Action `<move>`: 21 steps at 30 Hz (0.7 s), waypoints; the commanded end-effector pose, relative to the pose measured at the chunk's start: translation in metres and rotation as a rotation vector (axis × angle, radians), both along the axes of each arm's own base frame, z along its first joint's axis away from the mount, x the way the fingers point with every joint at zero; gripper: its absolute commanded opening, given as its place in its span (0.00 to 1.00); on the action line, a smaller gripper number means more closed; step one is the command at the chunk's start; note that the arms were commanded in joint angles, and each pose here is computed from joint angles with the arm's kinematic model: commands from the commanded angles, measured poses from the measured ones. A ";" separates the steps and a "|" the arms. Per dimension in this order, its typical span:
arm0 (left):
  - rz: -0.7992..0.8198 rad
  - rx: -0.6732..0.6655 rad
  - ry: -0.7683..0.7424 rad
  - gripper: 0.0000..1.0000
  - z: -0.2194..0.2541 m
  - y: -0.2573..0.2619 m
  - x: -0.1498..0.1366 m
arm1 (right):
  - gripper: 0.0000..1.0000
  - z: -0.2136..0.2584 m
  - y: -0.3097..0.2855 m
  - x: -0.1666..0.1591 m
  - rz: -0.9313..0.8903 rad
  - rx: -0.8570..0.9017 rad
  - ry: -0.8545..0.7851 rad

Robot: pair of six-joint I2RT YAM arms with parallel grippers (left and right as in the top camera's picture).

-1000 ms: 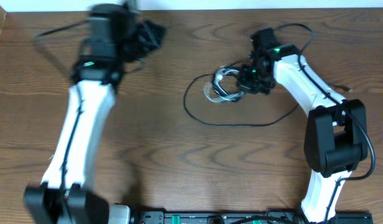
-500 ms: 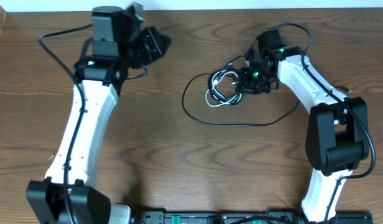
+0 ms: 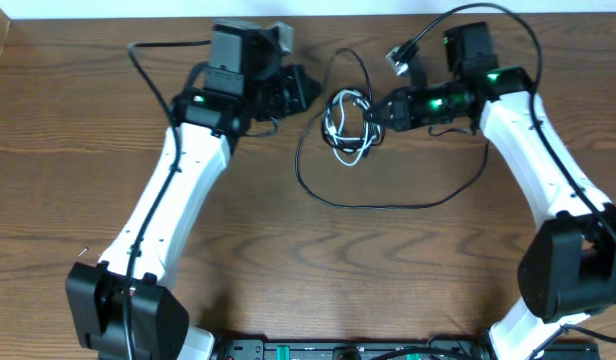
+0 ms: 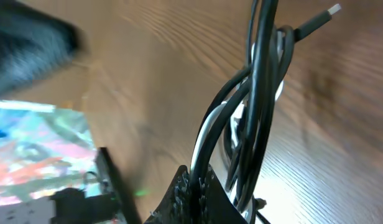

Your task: Untangle cables

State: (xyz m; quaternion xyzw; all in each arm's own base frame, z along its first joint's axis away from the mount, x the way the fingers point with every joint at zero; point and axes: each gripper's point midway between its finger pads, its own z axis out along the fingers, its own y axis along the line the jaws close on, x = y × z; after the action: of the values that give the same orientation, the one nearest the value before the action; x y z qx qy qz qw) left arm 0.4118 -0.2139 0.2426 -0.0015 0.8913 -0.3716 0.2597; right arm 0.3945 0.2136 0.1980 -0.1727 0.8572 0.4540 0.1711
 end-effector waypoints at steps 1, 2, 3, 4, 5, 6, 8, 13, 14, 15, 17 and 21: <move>-0.091 0.025 -0.029 0.08 -0.004 -0.019 -0.010 | 0.01 0.021 -0.001 0.000 0.023 0.099 -0.008; -0.098 0.025 -0.028 0.08 -0.005 -0.022 -0.012 | 0.01 0.022 -0.003 0.002 0.012 0.102 -0.009; -0.105 0.026 -0.026 0.08 -0.006 -0.025 -0.013 | 0.01 0.023 -0.006 0.005 -0.001 0.105 -0.003; -0.108 0.026 -0.024 0.07 -0.007 -0.026 -0.014 | 0.01 0.024 -0.008 0.007 -0.017 0.109 0.004; -0.110 0.028 -0.020 0.08 -0.009 -0.027 -0.014 | 0.01 0.024 -0.011 0.010 -0.034 0.114 0.013; -0.110 0.029 -0.013 0.08 -0.012 -0.027 -0.013 | 0.01 0.025 -0.013 0.013 -0.052 0.119 0.022; -0.111 0.034 0.003 0.08 -0.019 -0.028 -0.012 | 0.01 0.028 -0.018 0.018 -0.084 0.131 0.040; -0.131 0.048 0.048 0.08 -0.044 -0.039 -0.009 | 0.01 0.037 -0.019 0.023 -0.103 0.183 0.059; -0.141 0.046 0.050 0.08 -0.047 -0.043 -0.008 | 0.01 0.038 -0.019 0.024 -0.109 0.187 0.066; -0.153 0.044 0.049 0.08 -0.050 -0.047 -0.008 | 0.01 0.039 -0.019 0.025 -0.113 0.192 0.071; -0.198 0.035 0.024 0.08 -0.053 -0.058 -0.009 | 0.01 0.041 -0.018 0.025 -0.112 0.204 0.075; -0.256 0.023 -0.006 0.08 -0.058 -0.076 -0.010 | 0.01 0.047 -0.017 0.025 -0.100 0.232 0.072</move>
State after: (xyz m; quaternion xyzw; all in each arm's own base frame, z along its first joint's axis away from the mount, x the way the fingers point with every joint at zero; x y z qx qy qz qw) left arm 0.4085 -0.2774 0.1886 0.0845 0.8946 -0.3801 0.2193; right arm 0.4244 0.1927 0.2275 -0.0881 0.8306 0.5164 0.1888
